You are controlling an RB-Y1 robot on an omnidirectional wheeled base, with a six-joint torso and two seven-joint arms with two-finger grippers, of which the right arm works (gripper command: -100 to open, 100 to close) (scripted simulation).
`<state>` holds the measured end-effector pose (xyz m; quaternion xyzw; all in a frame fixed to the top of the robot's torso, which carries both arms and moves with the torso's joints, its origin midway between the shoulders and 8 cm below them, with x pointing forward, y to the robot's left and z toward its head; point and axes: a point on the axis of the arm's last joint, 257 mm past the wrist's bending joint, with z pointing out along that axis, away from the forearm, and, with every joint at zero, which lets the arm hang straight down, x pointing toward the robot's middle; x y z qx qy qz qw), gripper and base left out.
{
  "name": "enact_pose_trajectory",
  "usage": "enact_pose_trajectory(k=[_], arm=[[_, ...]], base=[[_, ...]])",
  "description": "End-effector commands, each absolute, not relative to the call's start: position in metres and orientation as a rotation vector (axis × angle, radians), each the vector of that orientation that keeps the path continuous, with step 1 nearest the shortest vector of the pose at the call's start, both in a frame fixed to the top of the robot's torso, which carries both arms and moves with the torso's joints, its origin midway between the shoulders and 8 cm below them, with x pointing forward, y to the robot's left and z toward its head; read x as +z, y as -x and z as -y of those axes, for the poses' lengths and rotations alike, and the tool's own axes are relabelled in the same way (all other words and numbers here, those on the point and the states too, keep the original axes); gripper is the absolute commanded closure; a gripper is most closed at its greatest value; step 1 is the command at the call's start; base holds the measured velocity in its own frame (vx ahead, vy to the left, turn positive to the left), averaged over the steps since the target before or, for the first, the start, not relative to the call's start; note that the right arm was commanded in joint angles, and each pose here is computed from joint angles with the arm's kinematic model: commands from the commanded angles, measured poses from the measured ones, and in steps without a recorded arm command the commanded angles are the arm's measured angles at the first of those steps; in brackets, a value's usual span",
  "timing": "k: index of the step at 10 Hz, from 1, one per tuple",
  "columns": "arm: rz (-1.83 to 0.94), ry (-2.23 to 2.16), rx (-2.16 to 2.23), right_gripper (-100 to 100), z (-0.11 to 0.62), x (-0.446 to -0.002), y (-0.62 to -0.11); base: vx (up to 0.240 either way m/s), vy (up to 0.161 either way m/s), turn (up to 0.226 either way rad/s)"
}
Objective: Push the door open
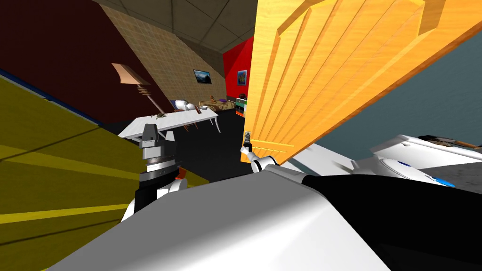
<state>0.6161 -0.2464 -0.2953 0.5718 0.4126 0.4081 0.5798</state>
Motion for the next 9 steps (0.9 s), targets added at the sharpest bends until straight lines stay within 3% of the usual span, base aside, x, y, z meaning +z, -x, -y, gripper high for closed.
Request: enact_pose_trajectory(k=[1,9], arm=[[-0.965,-1.337,0.954,100,0.246,-0.295,-0.616],[-0.867,-1.333,0.840,100,0.310,-0.283,-0.610]], base=[[0.068,0.010,0.001],[0.128,-0.022,-0.006]])
